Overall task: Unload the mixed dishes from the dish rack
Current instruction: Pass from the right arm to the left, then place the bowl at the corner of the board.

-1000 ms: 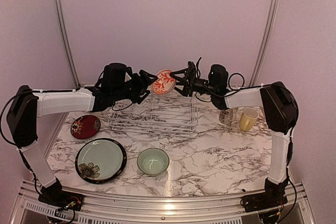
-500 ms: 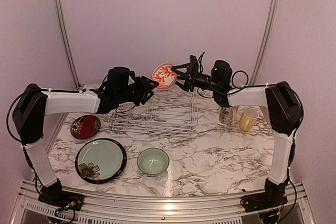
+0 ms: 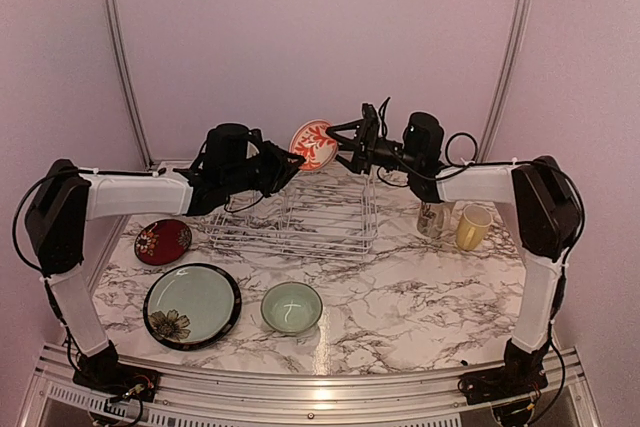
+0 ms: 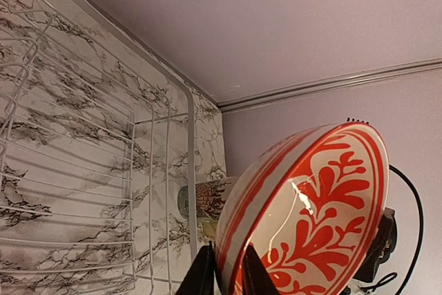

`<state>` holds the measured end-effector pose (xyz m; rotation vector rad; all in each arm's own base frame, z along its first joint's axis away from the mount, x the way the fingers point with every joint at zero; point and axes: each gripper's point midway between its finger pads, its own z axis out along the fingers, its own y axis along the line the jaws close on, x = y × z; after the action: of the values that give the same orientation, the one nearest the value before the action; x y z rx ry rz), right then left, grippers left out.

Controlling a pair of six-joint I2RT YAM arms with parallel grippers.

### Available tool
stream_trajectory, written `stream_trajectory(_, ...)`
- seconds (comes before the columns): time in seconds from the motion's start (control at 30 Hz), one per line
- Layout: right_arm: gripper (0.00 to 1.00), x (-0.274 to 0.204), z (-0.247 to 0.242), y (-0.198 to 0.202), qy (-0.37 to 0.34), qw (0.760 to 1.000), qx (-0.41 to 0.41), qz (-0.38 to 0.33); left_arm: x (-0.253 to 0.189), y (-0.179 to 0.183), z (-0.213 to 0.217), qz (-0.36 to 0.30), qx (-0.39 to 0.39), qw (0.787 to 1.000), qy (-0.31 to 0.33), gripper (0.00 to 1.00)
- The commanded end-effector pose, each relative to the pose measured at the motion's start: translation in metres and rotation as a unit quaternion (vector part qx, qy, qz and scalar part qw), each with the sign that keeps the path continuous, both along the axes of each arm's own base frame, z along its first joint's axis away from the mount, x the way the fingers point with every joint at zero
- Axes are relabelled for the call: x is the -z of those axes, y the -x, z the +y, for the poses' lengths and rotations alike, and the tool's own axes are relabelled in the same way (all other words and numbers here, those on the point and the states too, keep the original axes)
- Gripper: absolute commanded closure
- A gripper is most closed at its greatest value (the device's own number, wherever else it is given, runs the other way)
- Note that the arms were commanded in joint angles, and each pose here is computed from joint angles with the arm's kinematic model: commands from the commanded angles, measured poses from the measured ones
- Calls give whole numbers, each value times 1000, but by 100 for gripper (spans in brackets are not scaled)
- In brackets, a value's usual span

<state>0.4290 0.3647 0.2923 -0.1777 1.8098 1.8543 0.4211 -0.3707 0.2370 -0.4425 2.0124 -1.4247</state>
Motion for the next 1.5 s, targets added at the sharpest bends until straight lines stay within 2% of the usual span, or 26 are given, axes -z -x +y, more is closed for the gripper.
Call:
stream_trajectory(0.0,55,-41,3,15,-5,998,0,-67,0,2,-6,0,11,1000,-10,88)
stream_trajectory(0.1,51,-44,5,16,8,997,3,-80,-3,4,-4,1,11,1000,-11,100)
stream_trajectory(0.17,46,-43,4,16,22,996,9,-84,-4,7,-1,3,10,1000,-16,100)
stream_trajectory(0.3,20,-35,-4,11,86,989,42,-114,-15,20,10,-2,13,1000,-27,100)
stream_trajectory(0.4,9,-30,-15,9,141,978,73,-137,-13,31,23,6,10,998,-60,100)
stream_trajectory(0.5,2,-24,-31,7,191,964,103,-154,-14,45,35,7,13,997,-80,100)
stream_trajectory(0.67,2,-9,-65,13,268,939,135,-165,-13,70,48,10,25,993,-114,100)
stream_trajectory(0.9,2,-14,-129,33,384,870,228,-206,7,138,59,14,75,970,-231,100)
stream_trajectory(1.03,1,-21,-155,46,413,843,266,-221,24,169,72,28,86,955,-282,100)
stream_trajectory(1.33,2,-27,-171,64,417,830,284,-239,70,202,53,74,145,930,-328,100)
stream_trajectory(1.47,1,-30,-176,67,423,823,290,-244,80,209,50,89,149,930,-323,100)
